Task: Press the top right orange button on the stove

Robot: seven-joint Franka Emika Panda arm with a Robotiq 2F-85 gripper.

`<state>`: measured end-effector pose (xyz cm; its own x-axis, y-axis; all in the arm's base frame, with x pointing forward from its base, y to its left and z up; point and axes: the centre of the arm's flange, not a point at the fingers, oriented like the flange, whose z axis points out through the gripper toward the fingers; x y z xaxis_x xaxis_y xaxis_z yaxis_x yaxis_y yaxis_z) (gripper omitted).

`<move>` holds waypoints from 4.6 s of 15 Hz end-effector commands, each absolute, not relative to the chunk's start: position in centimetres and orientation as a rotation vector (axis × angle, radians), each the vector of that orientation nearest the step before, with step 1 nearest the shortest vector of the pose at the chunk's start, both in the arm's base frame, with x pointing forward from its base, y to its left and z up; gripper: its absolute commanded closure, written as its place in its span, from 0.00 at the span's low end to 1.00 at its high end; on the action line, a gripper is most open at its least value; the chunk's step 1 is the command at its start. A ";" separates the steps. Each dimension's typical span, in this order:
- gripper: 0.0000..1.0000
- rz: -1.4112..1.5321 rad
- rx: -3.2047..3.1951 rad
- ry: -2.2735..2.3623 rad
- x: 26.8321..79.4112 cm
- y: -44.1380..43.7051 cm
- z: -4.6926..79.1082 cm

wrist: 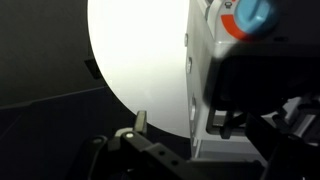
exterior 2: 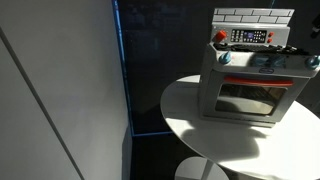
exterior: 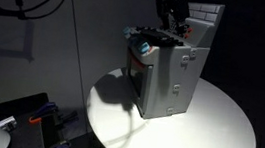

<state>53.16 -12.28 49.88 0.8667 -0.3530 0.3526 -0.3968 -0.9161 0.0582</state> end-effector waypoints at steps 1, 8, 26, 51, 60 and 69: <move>0.00 0.554 2.907 -0.648 56.3 -12.3 50.4; 0.00 0.585 2.890 -0.706 59.7 -12.2 50.5; 0.00 0.584 2.897 -0.731 64.9 -11.1 49.4; 0.00 0.620 2.879 -0.746 66.6 -11.3 49.4; 0.00 0.620 2.871 -0.750 67.1 -11.5 49.1; 0.00 0.615 2.866 -0.747 67.6 -11.5 48.6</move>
<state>66.30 -11.29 48.22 0.8088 -0.4196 0.4121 -0.4661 -0.8846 0.0141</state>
